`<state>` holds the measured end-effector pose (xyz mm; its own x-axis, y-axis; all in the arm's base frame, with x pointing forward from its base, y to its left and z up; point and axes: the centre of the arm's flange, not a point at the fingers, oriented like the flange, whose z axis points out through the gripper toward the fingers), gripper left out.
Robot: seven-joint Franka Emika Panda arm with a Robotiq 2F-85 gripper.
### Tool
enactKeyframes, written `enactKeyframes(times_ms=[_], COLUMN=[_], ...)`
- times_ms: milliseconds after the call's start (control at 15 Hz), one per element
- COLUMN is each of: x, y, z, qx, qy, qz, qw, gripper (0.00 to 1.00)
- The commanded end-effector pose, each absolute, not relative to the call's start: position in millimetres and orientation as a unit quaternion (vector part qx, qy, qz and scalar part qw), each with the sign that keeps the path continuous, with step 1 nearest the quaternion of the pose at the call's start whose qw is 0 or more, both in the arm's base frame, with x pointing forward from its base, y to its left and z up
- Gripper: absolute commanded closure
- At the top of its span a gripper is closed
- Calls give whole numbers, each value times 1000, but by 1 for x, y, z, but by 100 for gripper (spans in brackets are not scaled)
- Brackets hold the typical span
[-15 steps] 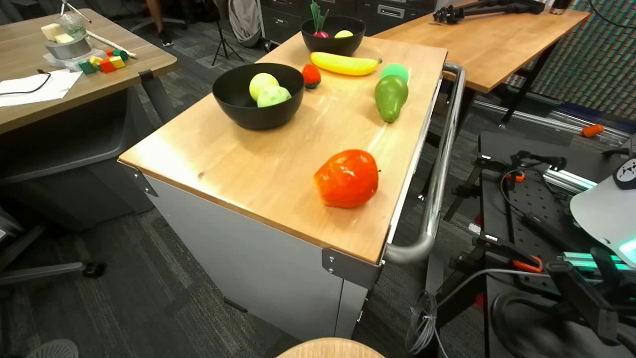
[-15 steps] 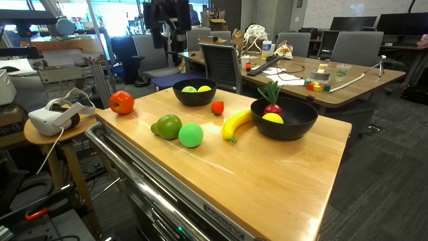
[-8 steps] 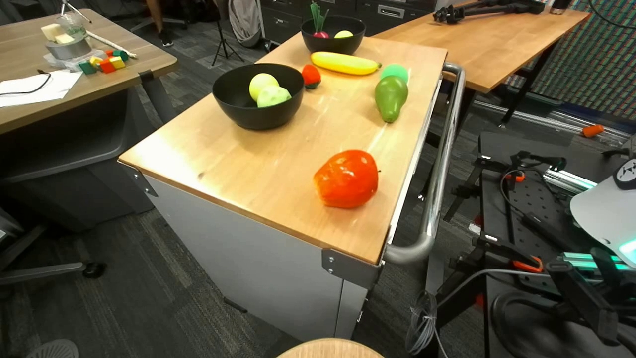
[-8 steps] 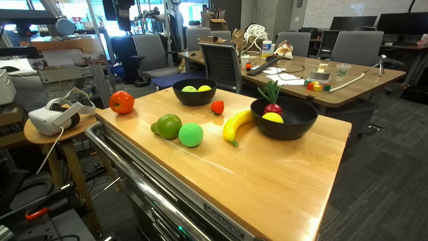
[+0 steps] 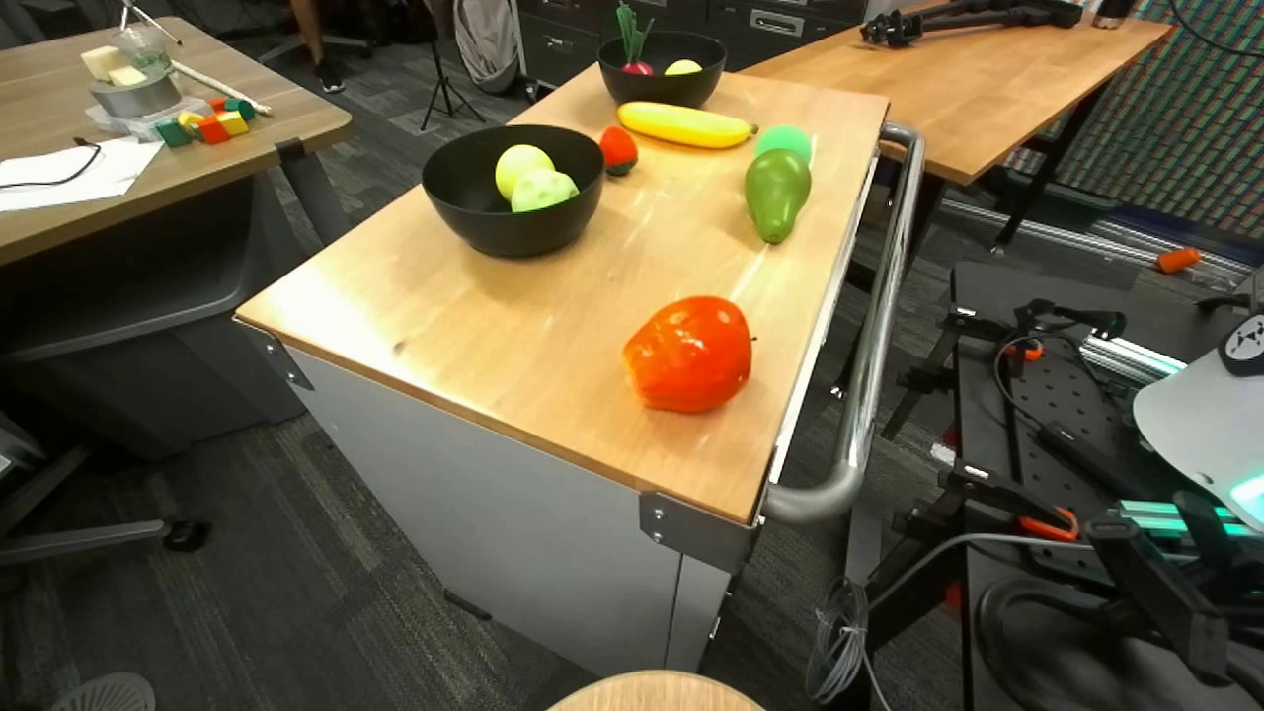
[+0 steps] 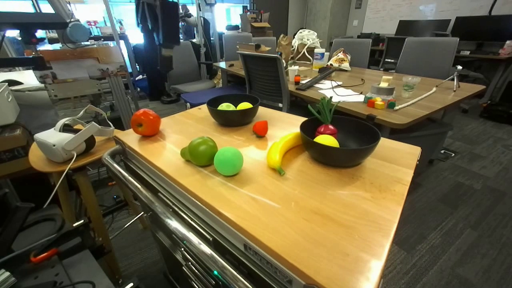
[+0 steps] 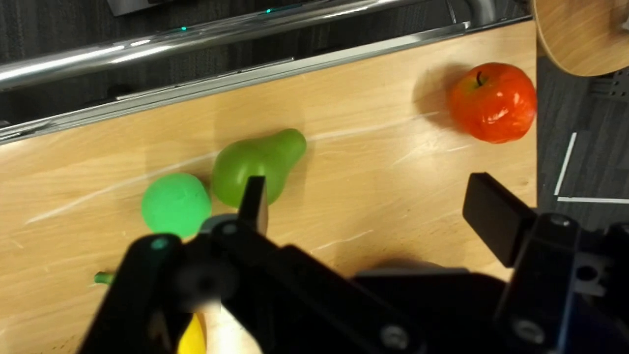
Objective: Put the fruits and vegetables in the black bowls
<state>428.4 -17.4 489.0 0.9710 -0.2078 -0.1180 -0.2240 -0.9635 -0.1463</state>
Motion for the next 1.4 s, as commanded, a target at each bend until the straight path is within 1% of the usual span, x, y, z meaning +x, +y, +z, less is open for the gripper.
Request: enactKeyframes(times_ms=[0,67,200,400,467,533,867,1000,1333], x=[495,450,471,484,483,485,493,496,509], y=[-56,-36,-55,-61,-60,-62,-65,-70,-79], z=[453,460,435,427,431,438,469,478,497], qx=[-974,-984,-977,-975,-982,-986,-992,-989,-973], qy=[168,138,159,164,174,157,82,65,141], qz=[120,84,111,121,69,53,-5,-42,-156], qw=[98,81,84,83,31,18,-96,-129,-91], gripper=[0,0,0,0,0,0,0,0,0])
